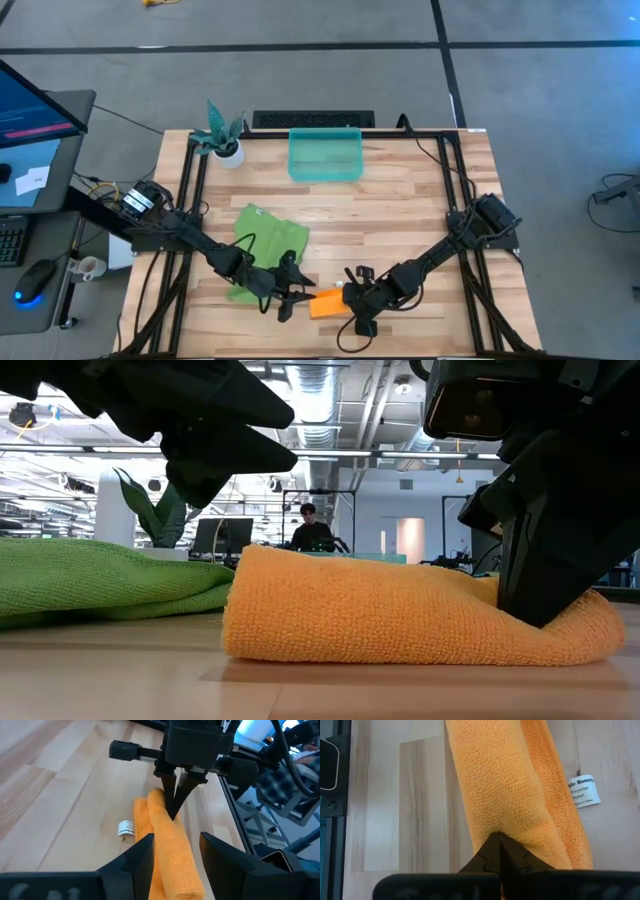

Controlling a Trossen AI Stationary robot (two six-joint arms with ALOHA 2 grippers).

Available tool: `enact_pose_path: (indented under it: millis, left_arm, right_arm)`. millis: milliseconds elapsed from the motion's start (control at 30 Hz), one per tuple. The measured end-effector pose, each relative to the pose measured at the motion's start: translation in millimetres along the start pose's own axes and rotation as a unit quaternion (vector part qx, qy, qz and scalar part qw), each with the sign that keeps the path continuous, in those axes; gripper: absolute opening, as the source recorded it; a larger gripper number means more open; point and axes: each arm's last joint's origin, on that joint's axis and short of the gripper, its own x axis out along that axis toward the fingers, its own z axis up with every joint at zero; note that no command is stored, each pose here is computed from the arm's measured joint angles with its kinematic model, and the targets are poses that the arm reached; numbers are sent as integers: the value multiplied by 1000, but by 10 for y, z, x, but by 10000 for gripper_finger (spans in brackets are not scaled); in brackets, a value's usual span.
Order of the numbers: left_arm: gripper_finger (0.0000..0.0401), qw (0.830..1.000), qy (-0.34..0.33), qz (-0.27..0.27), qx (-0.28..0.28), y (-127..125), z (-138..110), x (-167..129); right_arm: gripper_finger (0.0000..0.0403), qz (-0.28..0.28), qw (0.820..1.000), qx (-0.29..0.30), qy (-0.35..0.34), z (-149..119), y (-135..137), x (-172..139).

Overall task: Roll microfiber towels into tight, uniform cylinder then place into a basket
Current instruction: Roll the orange microfiber cloth

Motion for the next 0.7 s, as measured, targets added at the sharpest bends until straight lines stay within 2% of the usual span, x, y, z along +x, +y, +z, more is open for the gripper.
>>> enact_pose_path:
  millis: [233,467,700]
  left_arm:
    - [154,1000,5,-6,-4,-4,-2,0]
    - [200,1000,-4,1,-12,48,67,34]
    - [224,996,20,-29,-80,106,49,106]
  right_arm:
    - [16,0,1000,0,0,2,-4,1]
    - [14,1,1000,1,-2,5,-1,2]
    - [17,0,1000,1,-3,9,-3,2]
